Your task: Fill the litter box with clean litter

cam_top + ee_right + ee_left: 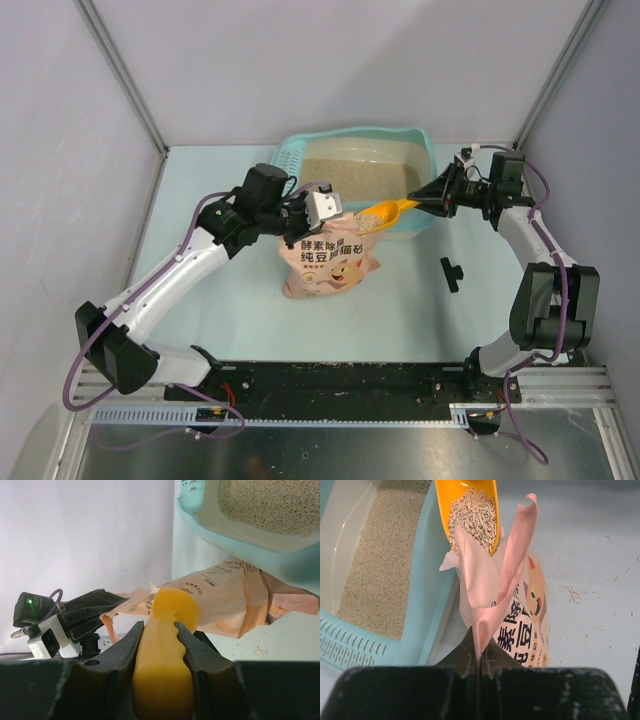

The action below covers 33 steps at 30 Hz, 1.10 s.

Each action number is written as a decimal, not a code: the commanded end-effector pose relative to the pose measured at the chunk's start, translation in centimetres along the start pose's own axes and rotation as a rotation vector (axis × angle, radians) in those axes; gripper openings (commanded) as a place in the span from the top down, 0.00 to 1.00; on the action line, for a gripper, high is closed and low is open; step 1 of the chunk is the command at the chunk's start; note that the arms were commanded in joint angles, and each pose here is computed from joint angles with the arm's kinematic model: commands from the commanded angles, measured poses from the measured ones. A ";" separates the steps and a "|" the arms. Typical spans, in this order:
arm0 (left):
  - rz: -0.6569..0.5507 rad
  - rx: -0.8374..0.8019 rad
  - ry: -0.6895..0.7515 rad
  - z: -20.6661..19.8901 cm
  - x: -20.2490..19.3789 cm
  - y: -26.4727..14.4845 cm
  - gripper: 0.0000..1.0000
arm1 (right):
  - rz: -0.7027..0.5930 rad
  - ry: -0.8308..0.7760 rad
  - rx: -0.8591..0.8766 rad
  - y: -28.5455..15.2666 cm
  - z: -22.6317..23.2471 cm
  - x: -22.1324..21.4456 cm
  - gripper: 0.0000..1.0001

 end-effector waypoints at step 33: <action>-0.141 0.115 0.093 2.9 4.7 -1.4 1.00 | -0.072 -0.125 0.058 -1.0 2.2 2.8 1.00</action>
Point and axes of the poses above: each gripper's point midway between its finger pads, its own y axis out along the fingers, its own z axis along the line the jaws close on, x = y × z, the point moved 2 cm from there along -y, back along the fingers
